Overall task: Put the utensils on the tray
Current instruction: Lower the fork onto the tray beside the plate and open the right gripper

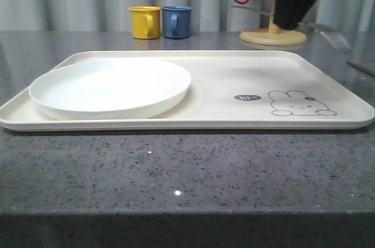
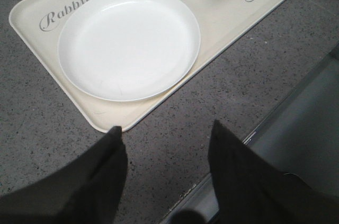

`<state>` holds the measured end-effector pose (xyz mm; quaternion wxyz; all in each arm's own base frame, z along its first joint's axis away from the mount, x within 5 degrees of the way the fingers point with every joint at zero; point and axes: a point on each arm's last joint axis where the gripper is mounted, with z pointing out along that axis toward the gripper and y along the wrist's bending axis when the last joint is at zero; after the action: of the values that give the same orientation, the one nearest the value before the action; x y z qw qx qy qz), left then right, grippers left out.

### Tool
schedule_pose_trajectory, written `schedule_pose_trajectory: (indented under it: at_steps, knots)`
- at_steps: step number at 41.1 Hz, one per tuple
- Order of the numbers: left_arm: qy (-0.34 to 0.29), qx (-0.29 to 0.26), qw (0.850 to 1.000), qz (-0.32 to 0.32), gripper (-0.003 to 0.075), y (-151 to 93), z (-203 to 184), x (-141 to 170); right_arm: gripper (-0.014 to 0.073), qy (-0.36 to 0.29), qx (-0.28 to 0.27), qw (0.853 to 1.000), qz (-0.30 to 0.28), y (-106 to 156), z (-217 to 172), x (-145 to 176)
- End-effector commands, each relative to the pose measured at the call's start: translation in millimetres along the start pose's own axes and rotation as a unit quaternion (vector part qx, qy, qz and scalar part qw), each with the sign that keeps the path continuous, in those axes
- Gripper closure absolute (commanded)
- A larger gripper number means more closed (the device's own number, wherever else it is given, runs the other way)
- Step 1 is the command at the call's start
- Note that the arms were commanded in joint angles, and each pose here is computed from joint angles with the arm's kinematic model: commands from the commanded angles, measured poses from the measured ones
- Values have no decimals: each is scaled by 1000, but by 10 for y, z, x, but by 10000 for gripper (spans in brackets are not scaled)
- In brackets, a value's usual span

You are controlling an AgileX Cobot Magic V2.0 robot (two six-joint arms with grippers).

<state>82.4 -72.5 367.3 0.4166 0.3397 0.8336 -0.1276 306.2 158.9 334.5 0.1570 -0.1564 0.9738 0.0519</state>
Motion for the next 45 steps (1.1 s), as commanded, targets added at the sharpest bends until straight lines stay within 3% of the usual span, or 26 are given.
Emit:
schedule_pose_trajectory:
  at_steps: [1,5,11,20,26,36,41,45]
  knots:
    - [-48,2,999,-2,372,-1,-59,-121,603,-14,39,999,23,147,-79,-73]
    - [-48,2,999,-2,372,-1,-59,-121,603,-9,56,995,82,232,84,-164]
    - [-48,2,999,-2,372,-1,-59,-121,603,1,37,987,157,305,271,-268]
    - [-48,2,999,-2,372,-1,-59,-121,598,4,-14,982,189,424,485,-356]
    - [-48,2,999,-2,372,-1,-59,-121,566,8,-20,981,192,446,588,-378]
    - [-48,2,999,-2,372,-1,-59,-121,312,-1,-10,982,186,423,555,-385]
    - [-48,2,999,-2,372,-1,-59,-121,296,-27,-1,986,167,379,369,-375]
    - [-48,2,999,-2,372,-1,-59,-121,296,-48,6,992,115,336,113,-325]
